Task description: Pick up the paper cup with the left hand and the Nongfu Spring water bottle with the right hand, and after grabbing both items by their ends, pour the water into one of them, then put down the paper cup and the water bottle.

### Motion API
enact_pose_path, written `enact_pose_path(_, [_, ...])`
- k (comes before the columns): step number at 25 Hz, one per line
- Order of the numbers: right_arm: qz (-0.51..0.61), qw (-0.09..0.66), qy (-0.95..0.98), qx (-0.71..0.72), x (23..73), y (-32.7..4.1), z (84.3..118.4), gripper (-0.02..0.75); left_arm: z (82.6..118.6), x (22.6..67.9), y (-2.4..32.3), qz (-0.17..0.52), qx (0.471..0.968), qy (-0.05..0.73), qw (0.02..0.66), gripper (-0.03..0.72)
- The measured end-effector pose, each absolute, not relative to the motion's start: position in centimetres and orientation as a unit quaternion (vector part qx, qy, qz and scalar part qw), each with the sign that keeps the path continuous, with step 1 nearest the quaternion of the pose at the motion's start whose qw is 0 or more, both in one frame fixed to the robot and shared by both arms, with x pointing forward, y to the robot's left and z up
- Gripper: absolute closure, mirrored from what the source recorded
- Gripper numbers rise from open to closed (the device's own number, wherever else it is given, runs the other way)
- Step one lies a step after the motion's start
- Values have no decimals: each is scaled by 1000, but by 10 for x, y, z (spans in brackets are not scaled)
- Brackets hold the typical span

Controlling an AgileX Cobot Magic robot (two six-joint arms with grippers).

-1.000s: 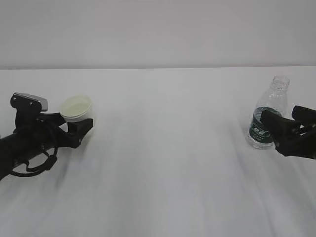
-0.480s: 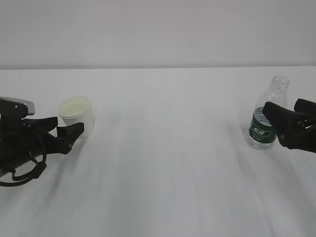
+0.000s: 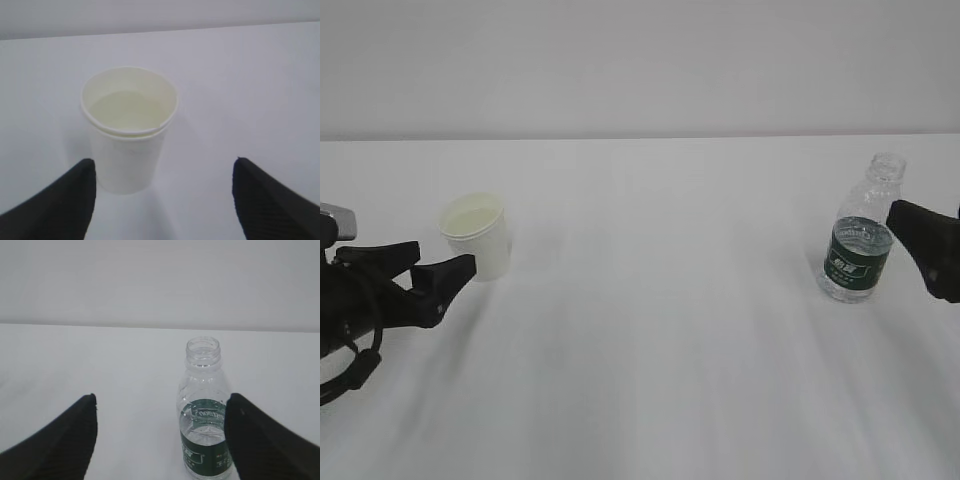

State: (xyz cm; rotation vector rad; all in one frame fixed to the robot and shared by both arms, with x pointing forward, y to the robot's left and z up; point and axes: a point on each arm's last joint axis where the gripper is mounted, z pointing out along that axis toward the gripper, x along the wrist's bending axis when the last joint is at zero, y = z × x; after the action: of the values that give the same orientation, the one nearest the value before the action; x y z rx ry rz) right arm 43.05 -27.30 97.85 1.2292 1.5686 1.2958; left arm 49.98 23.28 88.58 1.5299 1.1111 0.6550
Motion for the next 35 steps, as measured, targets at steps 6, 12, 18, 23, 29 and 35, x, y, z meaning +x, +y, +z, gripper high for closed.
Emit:
enact_pose_path(6, [499, 392, 600, 488, 413, -277, 997, 146, 906, 480, 236, 280, 628, 466, 556, 83])
enact_pose_path(12, [503, 412, 568, 505, 386, -284, 1017, 146, 941, 466, 238, 287, 582, 460, 607, 94])
enact_pose_path(18, [476, 446, 543, 529, 356, -294, 1033, 146, 970, 450, 240, 303, 549, 435, 646, 96])
enact_pose_path(23, [451, 479, 521, 544, 336, -303, 1057, 146, 992, 437, 243, 316, 537, 420, 659, 97])
enact_pose_path(29, [431, 487, 501, 571, 322, -310, 1074, 146, 1016, 417, 248, 325, 526, 426, 660, 97])
enact_pose_path(35, [423, 484, 483, 595, 313, -314, 1098, 146, 1032, 395, 255, 343, 516, 434, 654, 107])
